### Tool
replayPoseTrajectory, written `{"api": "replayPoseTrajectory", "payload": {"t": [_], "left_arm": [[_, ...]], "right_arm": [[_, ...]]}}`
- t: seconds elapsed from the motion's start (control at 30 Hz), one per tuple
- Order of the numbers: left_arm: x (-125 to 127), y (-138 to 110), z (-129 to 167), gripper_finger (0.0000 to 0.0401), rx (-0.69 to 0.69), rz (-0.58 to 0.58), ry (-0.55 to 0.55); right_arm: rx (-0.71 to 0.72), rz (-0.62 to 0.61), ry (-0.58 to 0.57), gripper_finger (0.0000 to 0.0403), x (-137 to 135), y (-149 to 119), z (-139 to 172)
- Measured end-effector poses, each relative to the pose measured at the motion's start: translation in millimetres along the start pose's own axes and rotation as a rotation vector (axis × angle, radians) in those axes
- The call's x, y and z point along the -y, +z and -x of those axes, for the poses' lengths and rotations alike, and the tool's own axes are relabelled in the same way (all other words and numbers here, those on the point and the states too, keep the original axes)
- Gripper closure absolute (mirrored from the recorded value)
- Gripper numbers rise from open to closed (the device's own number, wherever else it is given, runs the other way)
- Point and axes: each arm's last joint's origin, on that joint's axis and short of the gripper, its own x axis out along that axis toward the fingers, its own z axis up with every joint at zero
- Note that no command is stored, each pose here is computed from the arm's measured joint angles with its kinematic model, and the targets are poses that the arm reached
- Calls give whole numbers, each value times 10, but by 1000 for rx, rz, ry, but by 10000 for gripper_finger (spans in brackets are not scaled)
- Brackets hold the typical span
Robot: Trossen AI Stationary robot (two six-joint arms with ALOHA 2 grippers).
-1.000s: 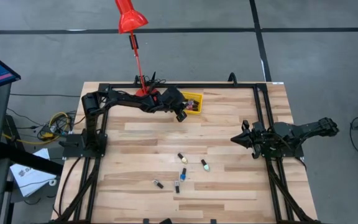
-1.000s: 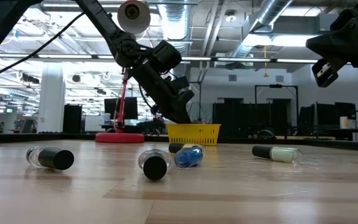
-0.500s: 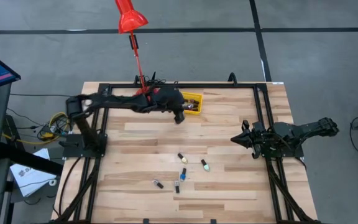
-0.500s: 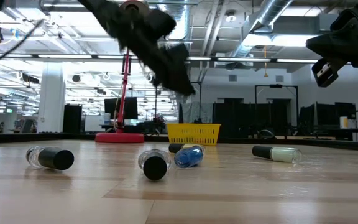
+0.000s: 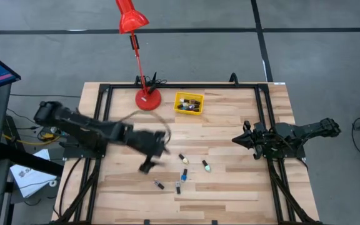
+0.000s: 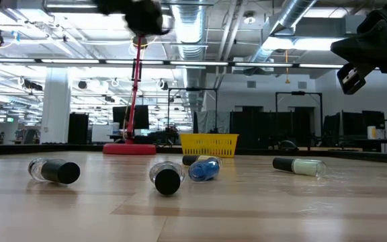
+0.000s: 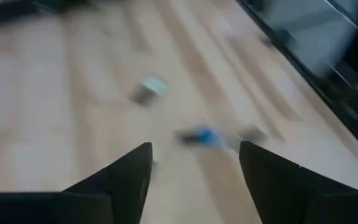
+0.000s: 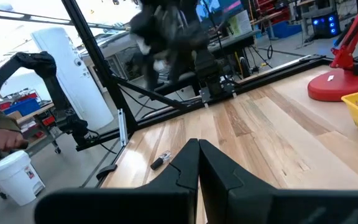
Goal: Pick & Place Nail Polish
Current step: Put the left transparent nail polish bottle into the yellow bin
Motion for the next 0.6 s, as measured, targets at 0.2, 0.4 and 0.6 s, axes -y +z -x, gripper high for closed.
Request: {"api": "replayPoseTrajectory", "payload": {"t": [0.2, 0.4, 0.6], "left_arm": [[532, -342, -109, 147, -72, -94, -142], [679, -628, -283, 146, -48, -83, -175], [654, -860, -445, 146, -6, -48, -162]], "right_arm": [[0, 0, 0, 402, 0, 0, 0], [0, 0, 0, 402, 0, 0, 0], [0, 0, 0, 402, 0, 0, 0]]}}
